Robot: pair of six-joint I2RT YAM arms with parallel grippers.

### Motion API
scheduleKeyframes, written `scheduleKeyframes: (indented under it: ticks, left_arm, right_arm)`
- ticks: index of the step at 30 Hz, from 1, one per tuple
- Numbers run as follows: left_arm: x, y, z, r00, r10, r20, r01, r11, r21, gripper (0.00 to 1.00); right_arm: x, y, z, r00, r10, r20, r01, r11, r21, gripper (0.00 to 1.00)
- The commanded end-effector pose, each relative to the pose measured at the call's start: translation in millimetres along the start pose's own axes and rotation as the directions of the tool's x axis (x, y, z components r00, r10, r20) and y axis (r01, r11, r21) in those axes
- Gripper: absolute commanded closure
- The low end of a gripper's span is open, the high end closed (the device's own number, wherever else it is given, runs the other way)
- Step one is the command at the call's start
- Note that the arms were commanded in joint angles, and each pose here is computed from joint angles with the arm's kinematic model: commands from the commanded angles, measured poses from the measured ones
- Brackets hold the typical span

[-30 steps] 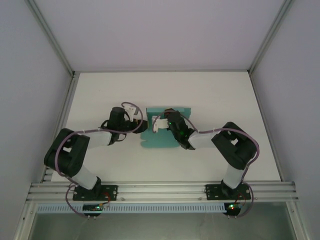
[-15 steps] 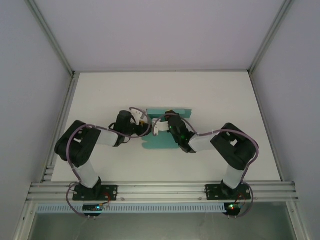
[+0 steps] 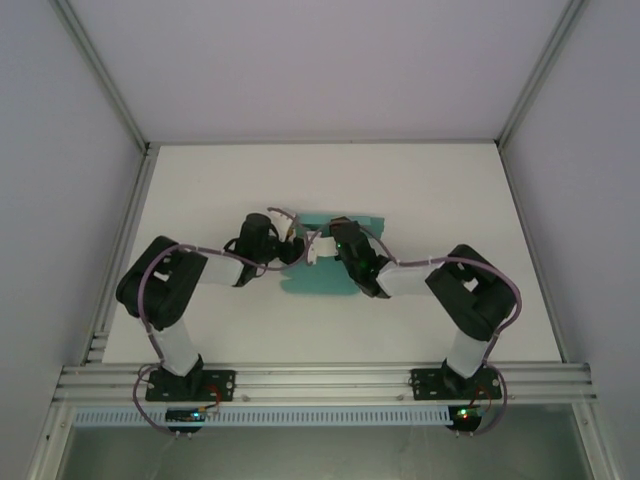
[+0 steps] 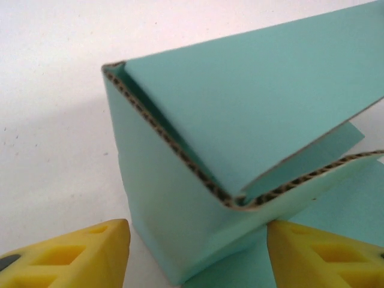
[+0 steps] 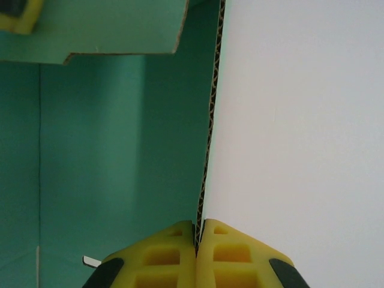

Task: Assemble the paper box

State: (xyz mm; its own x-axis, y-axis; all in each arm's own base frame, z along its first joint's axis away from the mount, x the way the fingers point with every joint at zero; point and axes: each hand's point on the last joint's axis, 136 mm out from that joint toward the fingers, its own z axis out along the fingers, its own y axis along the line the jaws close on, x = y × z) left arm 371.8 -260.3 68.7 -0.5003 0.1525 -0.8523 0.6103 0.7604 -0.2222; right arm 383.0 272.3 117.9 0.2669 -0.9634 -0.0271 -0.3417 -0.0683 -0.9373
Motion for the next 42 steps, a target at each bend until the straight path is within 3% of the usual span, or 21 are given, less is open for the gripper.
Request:
scheduleKeyframes:
  ticks: [1, 6, 17, 25, 27, 30, 37, 42]
  left_arm:
    - [-60, -13, 4, 0.985, 0.045, 0.166, -0.053, 0.998, 0.042, 0.44]
    - [-61, -12, 16, 0.987, 0.039, 0.158, -0.047, 0.998, 0.048, 0.52]
    - [-58, 8, 32, 0.983, -0.052, 0.174, 0.061, 0.997, -0.048, 0.83]
    - [-53, 16, 37, 0.988, -0.069, 0.138, 0.084, 0.991, -0.103, 0.89]
    - [-54, 21, 41, 0.991, -0.067, 0.118, 0.086, 0.983, -0.163, 0.91]
    - [-51, 44, 41, 0.989, -0.092, 0.116, 0.128, 0.924, -0.361, 1.00]
    - [-21, 52, 45, 0.990, -0.130, 0.047, 0.138, 0.899, -0.416, 0.99]
    - [-19, 39, 49, 0.997, -0.070, 0.045, 0.081, 0.944, -0.319, 0.83]
  right_arm:
    - [-2, 98, -10, 0.992, -0.094, 0.084, 0.117, 0.933, -0.341, 1.00]
    - [-3, 103, -11, 0.992, -0.081, 0.100, 0.114, 0.914, -0.389, 1.00]
    - [-2, 96, -4, 0.997, -0.011, 0.071, 0.038, 0.923, -0.382, 1.00]
    - [1, 93, -4, 0.998, -0.007, 0.061, 0.029, 0.925, -0.378, 1.00]
    - [0, 90, -2, 0.998, -0.007, 0.056, 0.027, 0.930, -0.366, 1.00]
    - [-2, 89, 1, 0.999, 0.001, 0.051, 0.018, 0.933, -0.359, 1.00]
    - [1, 95, 0, 0.999, 0.006, 0.042, 0.011, 0.926, -0.378, 1.00]
    - [2, 97, 0, 0.999, 0.009, 0.046, 0.010, 0.919, -0.393, 1.00]
